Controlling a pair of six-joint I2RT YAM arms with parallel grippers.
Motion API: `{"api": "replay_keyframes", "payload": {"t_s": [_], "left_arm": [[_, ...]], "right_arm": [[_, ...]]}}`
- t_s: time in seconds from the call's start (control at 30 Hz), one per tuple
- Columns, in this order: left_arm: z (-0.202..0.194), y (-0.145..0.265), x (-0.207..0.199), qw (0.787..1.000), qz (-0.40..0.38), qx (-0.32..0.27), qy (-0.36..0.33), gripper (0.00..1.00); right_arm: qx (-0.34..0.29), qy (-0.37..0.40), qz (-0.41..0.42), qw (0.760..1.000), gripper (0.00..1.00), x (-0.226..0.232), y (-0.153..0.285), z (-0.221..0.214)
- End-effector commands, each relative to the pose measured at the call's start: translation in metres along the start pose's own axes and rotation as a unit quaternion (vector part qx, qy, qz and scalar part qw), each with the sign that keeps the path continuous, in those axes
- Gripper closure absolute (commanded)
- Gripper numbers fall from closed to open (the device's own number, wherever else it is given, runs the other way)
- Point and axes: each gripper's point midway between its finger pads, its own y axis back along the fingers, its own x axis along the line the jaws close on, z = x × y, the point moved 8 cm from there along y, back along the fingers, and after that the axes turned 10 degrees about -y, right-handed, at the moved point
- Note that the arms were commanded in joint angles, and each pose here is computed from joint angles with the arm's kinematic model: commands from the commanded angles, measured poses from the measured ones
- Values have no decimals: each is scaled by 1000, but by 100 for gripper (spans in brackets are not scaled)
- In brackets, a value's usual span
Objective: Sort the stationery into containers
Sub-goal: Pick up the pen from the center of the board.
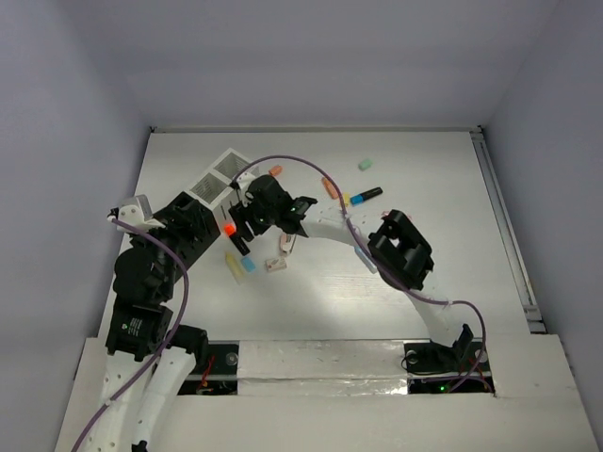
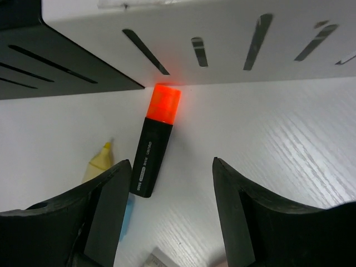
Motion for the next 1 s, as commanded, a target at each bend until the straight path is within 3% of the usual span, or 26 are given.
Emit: {"api": "replay_keyframes", "payload": {"t_s": [0.0,0.83,0.93,0.97], "left_arm": [[18,3,-4,999,-13,-32,4,36],[15,2,-8,999,-33,-26,3,36],[16,2,-9,999,-34,-27,4,36],[15,2,-9,999,-34,-26,4,36]], "right_arm": [[-28,34,-20,999,33,17,-10,6],[-44,44,-68,996,34,10,-76,-24],[-50,42,-74,995,43,8,-74,-26],[-53,40,-75,995,62,8,-71,-25]]}}
